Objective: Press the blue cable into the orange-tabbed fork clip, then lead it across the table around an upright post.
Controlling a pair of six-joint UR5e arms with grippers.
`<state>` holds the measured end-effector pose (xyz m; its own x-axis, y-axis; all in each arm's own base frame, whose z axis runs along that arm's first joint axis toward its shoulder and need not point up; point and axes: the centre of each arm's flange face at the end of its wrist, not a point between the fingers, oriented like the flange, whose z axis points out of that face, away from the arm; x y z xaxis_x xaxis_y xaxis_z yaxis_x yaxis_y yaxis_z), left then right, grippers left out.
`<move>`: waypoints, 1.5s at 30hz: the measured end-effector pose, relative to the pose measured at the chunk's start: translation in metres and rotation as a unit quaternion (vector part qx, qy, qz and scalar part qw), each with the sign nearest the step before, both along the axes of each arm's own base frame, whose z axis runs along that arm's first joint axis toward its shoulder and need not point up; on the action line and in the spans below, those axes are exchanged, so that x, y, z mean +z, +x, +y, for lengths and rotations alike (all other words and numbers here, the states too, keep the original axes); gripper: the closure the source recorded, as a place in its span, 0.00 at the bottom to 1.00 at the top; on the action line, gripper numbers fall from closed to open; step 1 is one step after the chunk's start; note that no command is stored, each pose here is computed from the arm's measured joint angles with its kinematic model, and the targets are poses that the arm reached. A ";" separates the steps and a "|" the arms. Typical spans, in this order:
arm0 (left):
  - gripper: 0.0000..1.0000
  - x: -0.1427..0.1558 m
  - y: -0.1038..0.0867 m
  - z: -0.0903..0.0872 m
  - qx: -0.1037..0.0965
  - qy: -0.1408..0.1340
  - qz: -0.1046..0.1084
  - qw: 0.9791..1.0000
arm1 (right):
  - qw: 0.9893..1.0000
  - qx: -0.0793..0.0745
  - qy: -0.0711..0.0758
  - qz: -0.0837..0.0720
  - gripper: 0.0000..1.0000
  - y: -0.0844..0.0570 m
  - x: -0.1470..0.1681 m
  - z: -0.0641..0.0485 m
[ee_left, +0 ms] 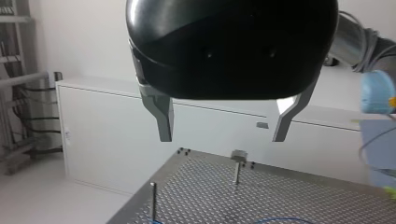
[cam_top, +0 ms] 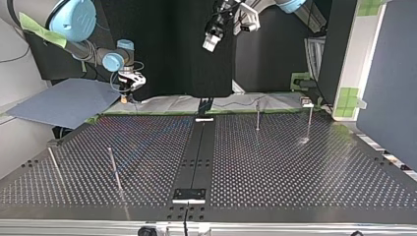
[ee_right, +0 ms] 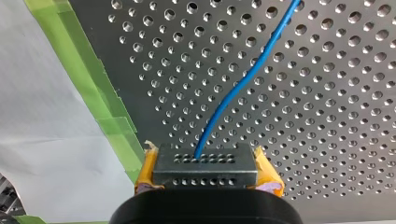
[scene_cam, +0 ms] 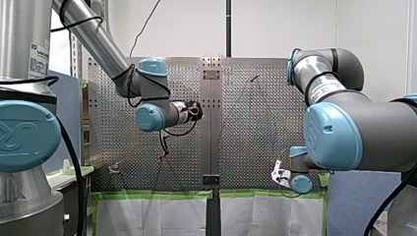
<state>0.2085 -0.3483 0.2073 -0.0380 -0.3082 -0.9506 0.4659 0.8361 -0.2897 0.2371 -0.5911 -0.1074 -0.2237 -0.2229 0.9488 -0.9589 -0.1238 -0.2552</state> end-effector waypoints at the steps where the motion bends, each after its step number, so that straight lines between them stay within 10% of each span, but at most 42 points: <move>1: 0.02 -0.003 -0.002 0.002 0.001 0.003 0.003 1.000 | 1.000 0.000 0.000 0.000 1.00 0.000 0.000 0.000; 24: 0.02 -0.067 -0.055 0.068 0.048 0.076 0.057 0.994 | 1.000 0.000 0.001 0.006 1.00 0.001 0.000 0.001; 45: 0.02 -0.072 -0.045 0.060 0.044 0.073 0.045 0.995 | 1.000 0.002 0.002 0.007 1.00 0.003 0.000 0.002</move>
